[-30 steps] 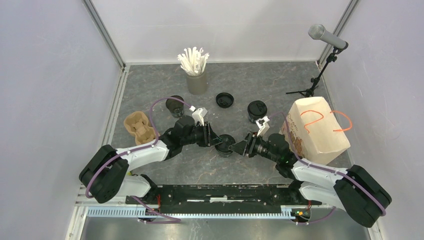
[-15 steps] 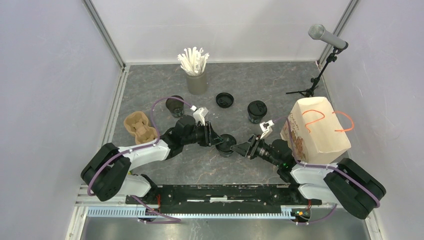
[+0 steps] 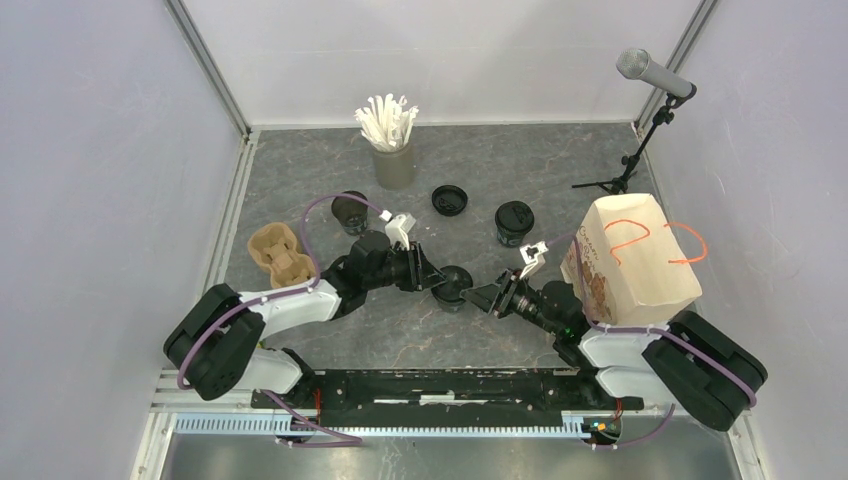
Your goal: Pack the takeout coffee
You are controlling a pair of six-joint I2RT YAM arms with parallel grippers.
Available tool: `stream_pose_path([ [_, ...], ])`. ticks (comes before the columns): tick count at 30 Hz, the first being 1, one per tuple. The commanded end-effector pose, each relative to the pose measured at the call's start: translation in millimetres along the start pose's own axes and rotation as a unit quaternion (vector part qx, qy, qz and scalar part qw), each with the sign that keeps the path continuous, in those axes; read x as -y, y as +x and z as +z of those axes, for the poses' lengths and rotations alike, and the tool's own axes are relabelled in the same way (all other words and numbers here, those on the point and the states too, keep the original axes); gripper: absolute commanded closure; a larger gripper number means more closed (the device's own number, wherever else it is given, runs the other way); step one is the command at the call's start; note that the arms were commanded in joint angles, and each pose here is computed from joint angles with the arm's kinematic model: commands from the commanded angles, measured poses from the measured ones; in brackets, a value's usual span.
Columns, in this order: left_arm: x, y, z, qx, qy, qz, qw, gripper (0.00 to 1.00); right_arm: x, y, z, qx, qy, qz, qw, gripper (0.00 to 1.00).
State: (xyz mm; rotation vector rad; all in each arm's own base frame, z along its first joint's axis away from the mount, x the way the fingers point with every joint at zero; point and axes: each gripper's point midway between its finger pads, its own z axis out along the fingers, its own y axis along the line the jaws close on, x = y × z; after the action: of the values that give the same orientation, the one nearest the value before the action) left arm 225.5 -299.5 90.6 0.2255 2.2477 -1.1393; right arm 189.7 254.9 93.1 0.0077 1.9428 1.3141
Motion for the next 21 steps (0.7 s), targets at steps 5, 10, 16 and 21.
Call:
stream_pose_path([
  [5, -68.1, 87.1, -14.8, -0.128, -0.115, -0.035, 0.985, 0.62, 74.6, 64.8, -43.6, -0.085, 0.121, -0.012, 0.989, 0.55],
  [10, -47.2, 71.7, -11.7, -0.121, -0.073, -0.008, 0.99, 0.62, 25.8, 17.1, -8.8, -0.053, 0.074, -0.057, 0.994, 0.47],
  [16, -23.5, 51.6, -11.7, -0.11, -0.038, 0.016, 0.993, 0.59, 5.3, -29.7, -4.1, -0.011, 0.103, -0.116, 0.988, 0.34],
  [21, 7.0, 22.3, -14.2, -0.09, -0.007, 0.034, 0.995, 0.54, -8.1, -52.3, -4.9, -0.003, 0.116, -0.16, 0.98, 0.32],
])
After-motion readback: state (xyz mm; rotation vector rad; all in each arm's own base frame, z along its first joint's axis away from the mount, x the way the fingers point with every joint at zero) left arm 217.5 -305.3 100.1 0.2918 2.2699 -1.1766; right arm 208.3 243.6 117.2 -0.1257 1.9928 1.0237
